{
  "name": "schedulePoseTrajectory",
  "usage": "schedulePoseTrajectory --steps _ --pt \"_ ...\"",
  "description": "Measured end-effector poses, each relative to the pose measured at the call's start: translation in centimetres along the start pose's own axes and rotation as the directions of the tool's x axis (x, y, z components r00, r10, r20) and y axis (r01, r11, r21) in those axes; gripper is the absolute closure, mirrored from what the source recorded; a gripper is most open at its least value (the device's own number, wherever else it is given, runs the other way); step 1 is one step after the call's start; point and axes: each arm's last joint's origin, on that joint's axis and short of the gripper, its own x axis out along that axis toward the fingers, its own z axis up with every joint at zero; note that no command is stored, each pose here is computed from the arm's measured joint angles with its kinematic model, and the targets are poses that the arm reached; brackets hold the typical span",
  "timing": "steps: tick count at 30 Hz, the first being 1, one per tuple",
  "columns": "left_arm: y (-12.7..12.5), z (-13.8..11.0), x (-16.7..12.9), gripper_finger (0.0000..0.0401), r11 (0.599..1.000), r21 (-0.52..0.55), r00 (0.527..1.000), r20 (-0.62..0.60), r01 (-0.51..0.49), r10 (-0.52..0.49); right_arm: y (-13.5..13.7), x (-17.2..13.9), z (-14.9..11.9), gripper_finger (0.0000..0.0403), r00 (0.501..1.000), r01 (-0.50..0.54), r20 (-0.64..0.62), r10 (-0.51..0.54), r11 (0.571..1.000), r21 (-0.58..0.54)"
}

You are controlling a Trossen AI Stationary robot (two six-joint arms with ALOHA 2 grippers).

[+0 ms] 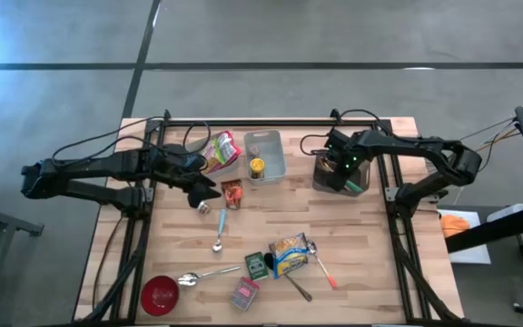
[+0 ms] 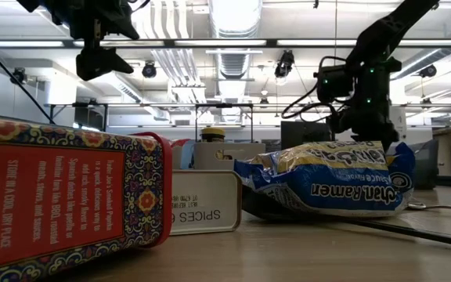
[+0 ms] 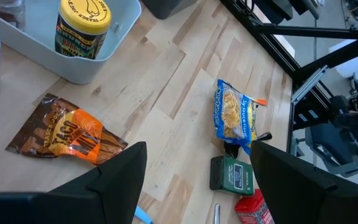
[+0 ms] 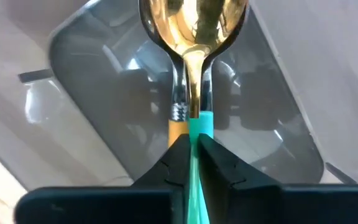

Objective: Pick & Place Food Item
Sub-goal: Put the dark green spoon into the black bin, then put the orange seasoning pack into the right gray bin

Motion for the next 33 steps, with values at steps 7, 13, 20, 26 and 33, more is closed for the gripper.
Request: schedulePoseTrajectory --steps 7,13,20,26,33 --pt "0.0 0.0 0.0 0.0110 1.000 -0.006 1.000 0.000 0.000 0.000 0.1 0.0 -0.1 0.0266 0.999 -0.030 -0.014 0.031 0.999 0.031" --pt "0.0 0.0 0.0 0.0110 1.000 -0.008 1.000 0.000 0.000 0.000 0.1 0.0 -0.1 0.0201 0.999 -0.032 -0.018 0.033 0.998 0.045" --pt "0.0 0.0 0.0 0.0110 1.000 -0.008 1.000 0.000 0.000 0.000 0.1 -0.1 -0.3 0.0181 0.999 -0.029 -0.025 0.031 0.997 0.076" --pt "0.0 0.0 0.0 0.0110 1.000 -0.010 1.000 0.000 0.000 0.000 0.9 -1.7 -0.9 0.0180 0.998 -0.044 0.048 0.040 0.995 0.088" --pt "0.0 0.0 0.0 0.0110 1.000 -0.010 1.000 0.000 0.000 0.000 2.7 -5.5 -2.7 0.0180 0.971 -0.140 0.217 0.100 0.974 0.177"
